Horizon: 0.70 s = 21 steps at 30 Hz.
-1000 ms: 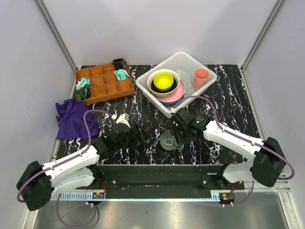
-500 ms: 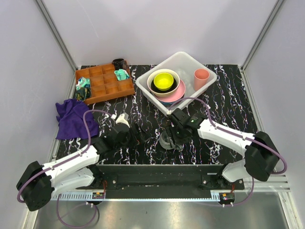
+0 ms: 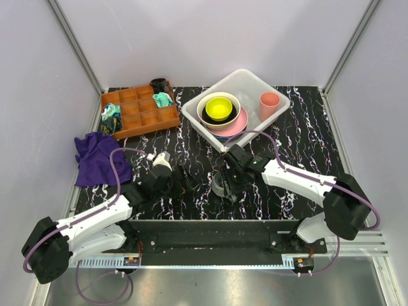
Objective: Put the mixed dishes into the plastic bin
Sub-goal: Pick up the cup at the center of the board.
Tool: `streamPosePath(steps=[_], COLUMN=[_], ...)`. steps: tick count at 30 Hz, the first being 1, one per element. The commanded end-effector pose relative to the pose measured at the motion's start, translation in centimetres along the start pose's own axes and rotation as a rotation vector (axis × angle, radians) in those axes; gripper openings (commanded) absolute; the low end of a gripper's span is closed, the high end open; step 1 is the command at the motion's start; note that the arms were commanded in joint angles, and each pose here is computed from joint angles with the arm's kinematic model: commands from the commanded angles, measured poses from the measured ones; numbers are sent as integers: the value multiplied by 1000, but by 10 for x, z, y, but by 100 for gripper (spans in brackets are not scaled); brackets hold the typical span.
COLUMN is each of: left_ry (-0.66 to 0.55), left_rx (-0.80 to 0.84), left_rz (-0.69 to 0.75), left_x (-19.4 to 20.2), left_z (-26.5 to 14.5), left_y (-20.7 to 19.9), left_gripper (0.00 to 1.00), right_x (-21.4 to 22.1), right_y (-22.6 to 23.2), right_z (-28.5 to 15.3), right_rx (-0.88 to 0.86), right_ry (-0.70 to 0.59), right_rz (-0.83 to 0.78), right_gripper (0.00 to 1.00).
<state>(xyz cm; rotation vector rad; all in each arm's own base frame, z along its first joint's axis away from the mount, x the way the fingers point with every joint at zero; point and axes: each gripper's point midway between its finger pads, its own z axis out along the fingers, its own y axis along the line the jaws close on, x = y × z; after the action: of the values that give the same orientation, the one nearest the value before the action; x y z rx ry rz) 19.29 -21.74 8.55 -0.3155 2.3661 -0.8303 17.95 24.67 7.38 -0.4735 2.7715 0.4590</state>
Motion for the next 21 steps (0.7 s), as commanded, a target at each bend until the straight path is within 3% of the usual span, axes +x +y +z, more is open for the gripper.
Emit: streamPosePath(steps=[1,21], left_ry=[-28,-8], left_rx=[39,45], left_rz=[-5,-4], left_x=[-8,-4], left_z=[-1,-3], left_y=[-9,-9], left_gripper=[99,99], right_x=[-9,7], right_y=[0,-13], right_z=[6,13], right_rx=[17,85], right_ry=[-49,-56], right_rz=[18,39], right_gripper=[41,37])
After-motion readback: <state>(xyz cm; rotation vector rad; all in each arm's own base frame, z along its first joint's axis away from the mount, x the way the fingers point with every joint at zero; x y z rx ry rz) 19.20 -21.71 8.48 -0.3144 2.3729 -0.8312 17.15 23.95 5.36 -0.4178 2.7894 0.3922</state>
